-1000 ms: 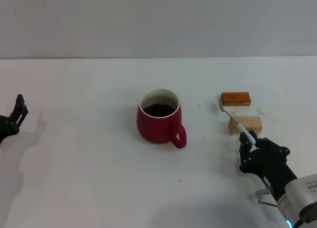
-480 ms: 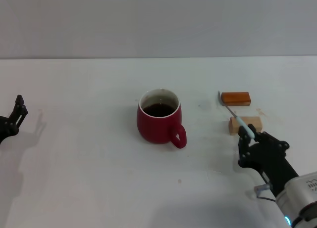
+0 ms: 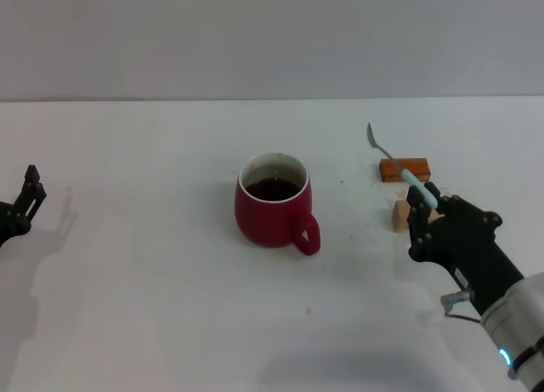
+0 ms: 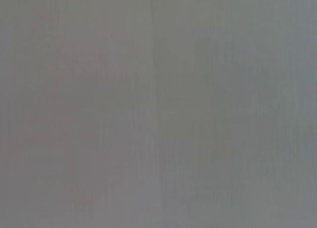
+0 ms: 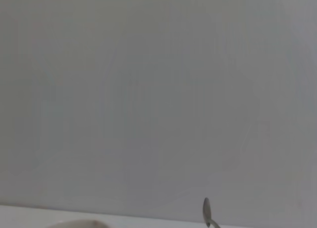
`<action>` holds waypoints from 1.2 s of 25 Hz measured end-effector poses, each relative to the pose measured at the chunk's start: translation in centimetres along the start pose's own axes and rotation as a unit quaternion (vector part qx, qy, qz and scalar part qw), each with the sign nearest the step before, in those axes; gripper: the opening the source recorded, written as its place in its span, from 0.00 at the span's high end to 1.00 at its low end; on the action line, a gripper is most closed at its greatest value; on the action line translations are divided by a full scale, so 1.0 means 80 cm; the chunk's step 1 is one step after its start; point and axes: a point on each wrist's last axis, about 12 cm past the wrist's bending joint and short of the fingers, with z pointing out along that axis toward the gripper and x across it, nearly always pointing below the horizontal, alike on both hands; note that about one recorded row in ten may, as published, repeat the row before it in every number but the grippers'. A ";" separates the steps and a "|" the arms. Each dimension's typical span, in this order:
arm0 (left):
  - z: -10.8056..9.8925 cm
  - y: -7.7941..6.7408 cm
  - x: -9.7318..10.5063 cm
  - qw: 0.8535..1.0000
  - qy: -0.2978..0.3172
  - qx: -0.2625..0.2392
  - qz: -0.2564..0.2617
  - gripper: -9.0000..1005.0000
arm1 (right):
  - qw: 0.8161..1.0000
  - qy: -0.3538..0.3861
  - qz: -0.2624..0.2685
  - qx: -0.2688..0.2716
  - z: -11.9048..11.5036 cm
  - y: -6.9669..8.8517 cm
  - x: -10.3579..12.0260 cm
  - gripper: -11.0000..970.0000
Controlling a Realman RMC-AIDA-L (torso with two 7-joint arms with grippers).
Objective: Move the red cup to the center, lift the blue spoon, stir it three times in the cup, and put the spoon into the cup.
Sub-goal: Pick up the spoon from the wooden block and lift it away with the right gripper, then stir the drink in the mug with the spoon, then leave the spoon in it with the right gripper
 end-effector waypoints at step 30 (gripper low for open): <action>0.003 0.000 0.000 1.000 0.003 -0.002 0.000 0.15 | 0.990 0.078 -0.068 -0.092 0.032 -0.005 -0.175 0.85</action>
